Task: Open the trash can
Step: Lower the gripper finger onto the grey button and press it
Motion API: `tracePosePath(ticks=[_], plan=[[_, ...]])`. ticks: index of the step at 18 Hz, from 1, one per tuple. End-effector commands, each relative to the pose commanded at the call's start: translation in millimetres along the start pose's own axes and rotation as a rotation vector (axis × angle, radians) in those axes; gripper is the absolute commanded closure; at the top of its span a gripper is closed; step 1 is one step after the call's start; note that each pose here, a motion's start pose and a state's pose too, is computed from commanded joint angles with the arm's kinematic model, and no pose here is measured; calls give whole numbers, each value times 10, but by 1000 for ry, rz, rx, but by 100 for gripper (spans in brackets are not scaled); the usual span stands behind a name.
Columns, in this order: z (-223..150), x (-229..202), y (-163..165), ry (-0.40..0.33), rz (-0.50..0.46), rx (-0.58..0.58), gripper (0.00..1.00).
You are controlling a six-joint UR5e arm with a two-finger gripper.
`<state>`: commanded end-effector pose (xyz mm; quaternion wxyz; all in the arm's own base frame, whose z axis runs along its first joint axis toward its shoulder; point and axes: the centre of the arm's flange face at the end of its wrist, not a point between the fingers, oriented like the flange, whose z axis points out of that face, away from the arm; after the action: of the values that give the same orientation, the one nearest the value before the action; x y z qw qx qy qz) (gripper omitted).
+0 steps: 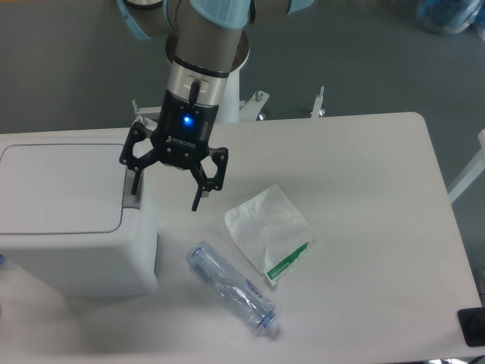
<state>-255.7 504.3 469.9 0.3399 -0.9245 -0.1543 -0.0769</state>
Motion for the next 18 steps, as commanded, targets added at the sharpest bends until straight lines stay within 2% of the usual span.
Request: tracePosePath(ticks=[18], plan=[[36, -13, 26, 2, -2, -6, 0]])
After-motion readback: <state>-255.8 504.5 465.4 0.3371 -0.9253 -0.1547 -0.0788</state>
